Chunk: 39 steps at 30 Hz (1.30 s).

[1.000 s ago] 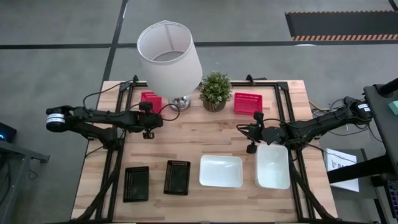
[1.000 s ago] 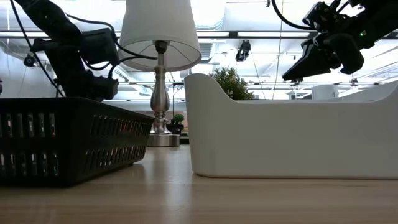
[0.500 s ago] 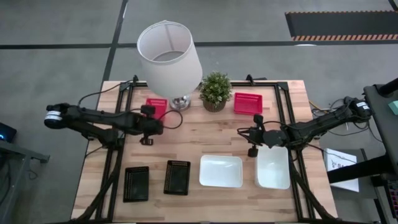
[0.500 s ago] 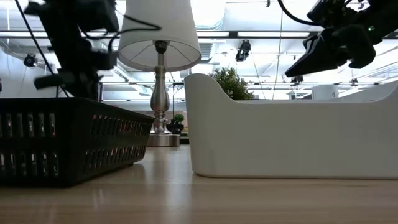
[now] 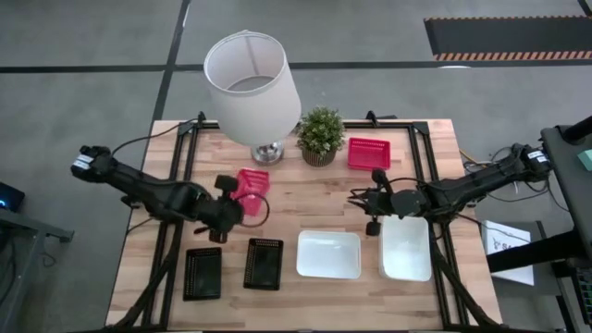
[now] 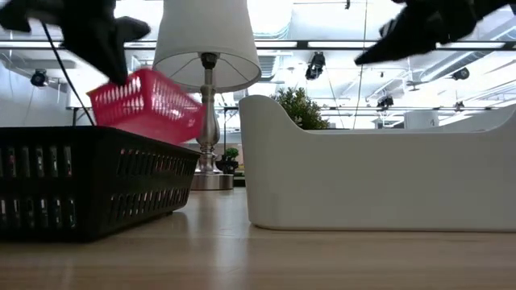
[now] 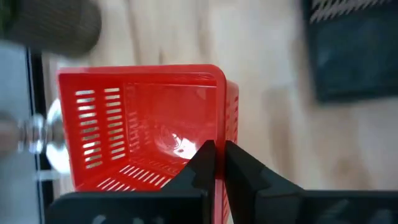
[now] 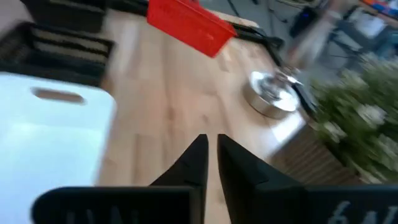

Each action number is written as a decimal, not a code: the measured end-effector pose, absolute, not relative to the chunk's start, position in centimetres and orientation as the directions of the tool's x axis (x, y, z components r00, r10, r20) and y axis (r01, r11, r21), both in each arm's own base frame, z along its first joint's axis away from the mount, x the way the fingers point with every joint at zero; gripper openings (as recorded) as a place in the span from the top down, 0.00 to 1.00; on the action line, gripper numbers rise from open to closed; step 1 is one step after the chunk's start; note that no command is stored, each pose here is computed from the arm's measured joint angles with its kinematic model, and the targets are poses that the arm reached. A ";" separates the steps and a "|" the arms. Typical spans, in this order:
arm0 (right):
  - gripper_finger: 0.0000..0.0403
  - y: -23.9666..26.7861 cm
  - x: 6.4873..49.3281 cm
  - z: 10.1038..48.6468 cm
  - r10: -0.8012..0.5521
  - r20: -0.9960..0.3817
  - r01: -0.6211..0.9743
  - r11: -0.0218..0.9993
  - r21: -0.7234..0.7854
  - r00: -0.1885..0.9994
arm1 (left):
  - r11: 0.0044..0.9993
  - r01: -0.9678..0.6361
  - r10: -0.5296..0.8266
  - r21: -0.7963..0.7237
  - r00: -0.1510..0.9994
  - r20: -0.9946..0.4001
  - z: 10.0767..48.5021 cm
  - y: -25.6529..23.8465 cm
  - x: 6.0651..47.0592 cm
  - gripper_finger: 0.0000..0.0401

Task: Stack baskets by color
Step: Stack the left red bin on the red bins

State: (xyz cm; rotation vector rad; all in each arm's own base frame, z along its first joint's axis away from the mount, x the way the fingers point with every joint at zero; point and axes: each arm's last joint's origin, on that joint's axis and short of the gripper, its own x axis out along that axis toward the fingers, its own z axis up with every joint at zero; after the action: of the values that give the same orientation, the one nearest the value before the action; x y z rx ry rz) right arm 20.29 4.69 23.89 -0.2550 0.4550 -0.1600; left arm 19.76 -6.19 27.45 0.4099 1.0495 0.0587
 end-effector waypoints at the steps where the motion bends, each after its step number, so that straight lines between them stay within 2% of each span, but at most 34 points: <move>1: 0.92 4.8 20.7 24.3 -0.191 -0.412 0.083 0.961 -0.265 0.891 | 0.924 0.156 0.220 0.349 0.529 -0.820 27.9 -6.7 20.0 0.99; 8: 0.74 6.0 23.6 26.8 -0.107 -0.423 0.005 0.972 -0.234 0.900 | 0.908 0.243 0.110 0.342 0.650 -0.752 29.2 -10.1 21.9 1.00; 16: 0.60 7.8 27.9 29.9 0.104 -0.420 -0.216 0.949 -0.228 0.902 | 0.859 0.340 0.064 0.382 0.670 -0.739 29.0 -12.0 24.0 1.00; 24: 0.59 8.4 33.0 31.4 0.249 -0.483 -0.378 0.906 -0.191 0.839 | 0.822 0.373 0.026 0.431 0.730 -0.683 30.1 -12.7 25.3 1.00; 32: 0.60 7.4 36.9 30.9 0.298 -0.581 -0.456 0.878 -0.144 0.757 | 0.827 0.360 0.009 0.431 0.758 -0.652 30.6 -12.7 25.3 1.00; 39: 0.61 6.6 38.6 30.3 0.343 -0.635 -0.511 0.854 -0.096 0.693 | 0.800 0.389 0.004 0.457 0.758 -0.652 30.6 -12.8 25.3 1.00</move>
State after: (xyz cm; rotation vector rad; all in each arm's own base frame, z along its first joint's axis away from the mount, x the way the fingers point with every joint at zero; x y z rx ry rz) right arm 38.60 6.61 30.33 -0.2755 0.6483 0.4832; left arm 25.33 -12.76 30.61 0.6170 0.6865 -0.2251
